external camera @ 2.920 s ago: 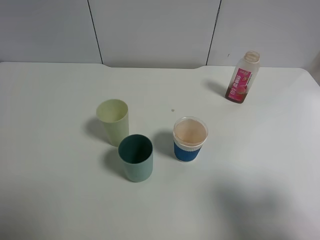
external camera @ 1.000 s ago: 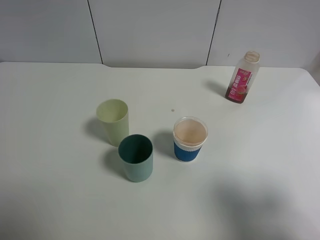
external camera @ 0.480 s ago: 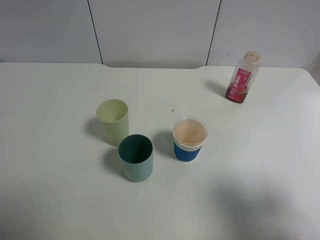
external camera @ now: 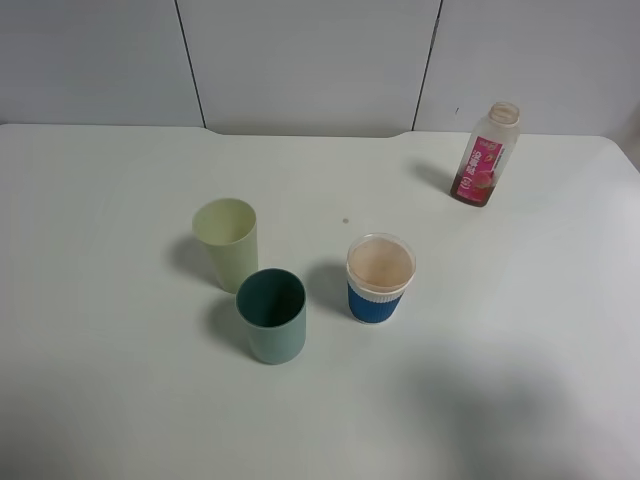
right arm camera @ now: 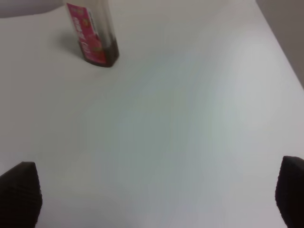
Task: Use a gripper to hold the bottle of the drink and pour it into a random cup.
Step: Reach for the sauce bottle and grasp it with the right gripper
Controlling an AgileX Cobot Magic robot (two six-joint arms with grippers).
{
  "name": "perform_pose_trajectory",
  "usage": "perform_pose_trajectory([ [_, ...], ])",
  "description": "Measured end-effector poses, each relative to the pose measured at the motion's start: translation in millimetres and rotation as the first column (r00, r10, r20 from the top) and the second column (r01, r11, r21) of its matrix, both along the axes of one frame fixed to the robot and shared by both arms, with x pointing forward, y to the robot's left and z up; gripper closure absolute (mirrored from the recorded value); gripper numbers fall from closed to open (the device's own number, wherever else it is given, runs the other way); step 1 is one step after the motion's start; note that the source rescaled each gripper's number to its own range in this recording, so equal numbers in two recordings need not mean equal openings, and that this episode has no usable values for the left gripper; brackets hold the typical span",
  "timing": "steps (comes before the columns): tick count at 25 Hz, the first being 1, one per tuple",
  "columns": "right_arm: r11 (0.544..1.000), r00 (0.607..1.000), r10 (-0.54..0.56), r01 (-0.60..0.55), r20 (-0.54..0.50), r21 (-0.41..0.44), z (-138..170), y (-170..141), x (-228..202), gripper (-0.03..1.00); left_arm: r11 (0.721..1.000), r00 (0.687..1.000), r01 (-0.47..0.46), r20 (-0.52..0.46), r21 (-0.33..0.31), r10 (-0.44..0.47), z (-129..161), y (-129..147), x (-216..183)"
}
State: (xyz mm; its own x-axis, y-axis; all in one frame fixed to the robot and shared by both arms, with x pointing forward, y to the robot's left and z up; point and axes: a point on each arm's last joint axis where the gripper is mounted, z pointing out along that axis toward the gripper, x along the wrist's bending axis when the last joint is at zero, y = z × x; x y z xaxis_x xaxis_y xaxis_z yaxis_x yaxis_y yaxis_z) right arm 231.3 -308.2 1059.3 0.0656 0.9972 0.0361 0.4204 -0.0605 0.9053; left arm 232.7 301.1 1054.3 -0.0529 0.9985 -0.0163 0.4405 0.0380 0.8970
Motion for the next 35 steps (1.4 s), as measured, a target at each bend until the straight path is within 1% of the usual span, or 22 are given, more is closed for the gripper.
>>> perform_pose_trajectory([
  [3, 1.0, 1.0, 0.014, -0.014, 0.006, 0.019, 0, 2, 0, -0.03, 1.0, 1.0, 0.0, 0.0, 0.0, 0.0, 0, 0, 0],
  [8, 1.0, 1.0, 0.014, -0.014, 0.014, 0.019, 1, 2, 1, -0.03, 1.0, 1.0, 0.0, 0.0, 0.0, 0.0, 0, 0, 0],
  [11, 1.0, 1.0, 0.007, -0.007, -0.007, 0.015, 6, 2, 11, -0.03, 1.0, 1.0, 0.0, 0.0, 0.0, 0.0, 0, 0, 0],
  [16, 1.0, 0.997, 0.002, -0.004, -0.079, -0.026, 13, 2, 50, -0.03, 1.0, 1.0, 0.0, 0.0, 0.0, 0.0, 0, 0, 0],
  [21, 0.998, 0.989, 0.013, -0.023, -0.149, -0.063, 11, 5, 95, -0.03, 1.0, 1.0, 0.0, 0.0, 0.0, 0.0, 0, 0, 0],
  [31, 0.995, 0.976, 0.059, -0.074, -0.211, -0.061, -11, 13, 165, -0.03, 1.0, 1.0, 0.0, 0.0, 0.0, 0.0, 0, 0, 0],
  [35, 0.994, 0.976, 0.078, -0.092, -0.204, -0.062, -20, 16, 186, -0.03, 1.0, 1.0, 0.0, 0.0, 0.0, 0.0, 0, 0, 0],
])
